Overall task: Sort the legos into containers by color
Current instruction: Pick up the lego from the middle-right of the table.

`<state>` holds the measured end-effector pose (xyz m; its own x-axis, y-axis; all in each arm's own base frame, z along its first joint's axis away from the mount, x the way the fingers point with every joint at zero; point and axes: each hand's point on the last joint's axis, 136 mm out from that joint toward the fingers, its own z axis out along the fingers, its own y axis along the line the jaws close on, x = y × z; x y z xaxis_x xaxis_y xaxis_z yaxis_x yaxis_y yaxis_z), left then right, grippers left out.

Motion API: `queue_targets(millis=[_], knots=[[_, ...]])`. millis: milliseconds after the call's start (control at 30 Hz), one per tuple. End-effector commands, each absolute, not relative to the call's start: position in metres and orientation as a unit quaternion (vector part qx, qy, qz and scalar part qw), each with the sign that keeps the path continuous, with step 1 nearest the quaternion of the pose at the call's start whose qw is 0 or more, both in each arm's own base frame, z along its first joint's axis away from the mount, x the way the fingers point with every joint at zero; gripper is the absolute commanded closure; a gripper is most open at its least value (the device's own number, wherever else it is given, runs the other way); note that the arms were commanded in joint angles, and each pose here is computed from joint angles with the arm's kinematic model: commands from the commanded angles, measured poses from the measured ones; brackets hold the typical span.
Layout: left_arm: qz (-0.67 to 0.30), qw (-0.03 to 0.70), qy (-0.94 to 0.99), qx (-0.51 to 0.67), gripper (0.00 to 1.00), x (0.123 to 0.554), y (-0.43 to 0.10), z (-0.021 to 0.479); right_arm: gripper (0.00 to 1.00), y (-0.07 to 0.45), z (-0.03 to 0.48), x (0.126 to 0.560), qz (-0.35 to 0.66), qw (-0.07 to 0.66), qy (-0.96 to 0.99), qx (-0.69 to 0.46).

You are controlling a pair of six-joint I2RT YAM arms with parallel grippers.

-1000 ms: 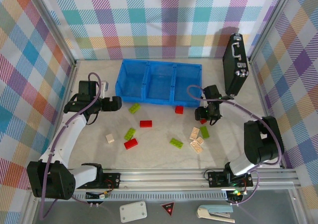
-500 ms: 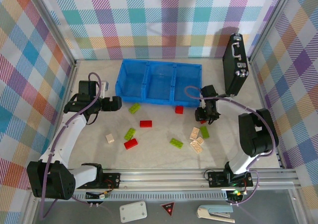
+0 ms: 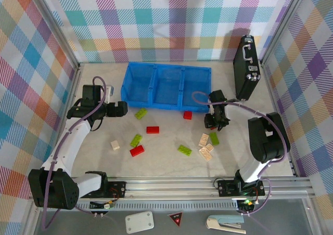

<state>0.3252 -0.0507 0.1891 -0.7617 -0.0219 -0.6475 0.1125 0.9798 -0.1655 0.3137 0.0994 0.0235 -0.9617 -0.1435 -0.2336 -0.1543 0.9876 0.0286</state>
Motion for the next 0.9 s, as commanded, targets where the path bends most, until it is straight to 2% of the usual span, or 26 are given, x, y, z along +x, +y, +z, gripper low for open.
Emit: queue_targets(millis=[0, 467, 867], knots=[[-0.106, 0.353, 0.929, 0.035, 0.02, 0.325, -0.054, 0.193, 0.57, 0.101, 0.025, 0.317, 0.016, 0.116, 0.990, -0.082], [-0.110, 0.360, 0.926, 0.038, 0.02, 0.322, -0.056, 0.197, 0.66, 0.113, 0.067, 0.311, 0.052, 0.153, 0.985, -0.066], [-0.113, 0.360, 0.925, 0.039, 0.02, 0.321, -0.057, 0.198, 0.69, 0.116, 0.076, 0.339, 0.046, 0.175, 0.983, -0.032]])
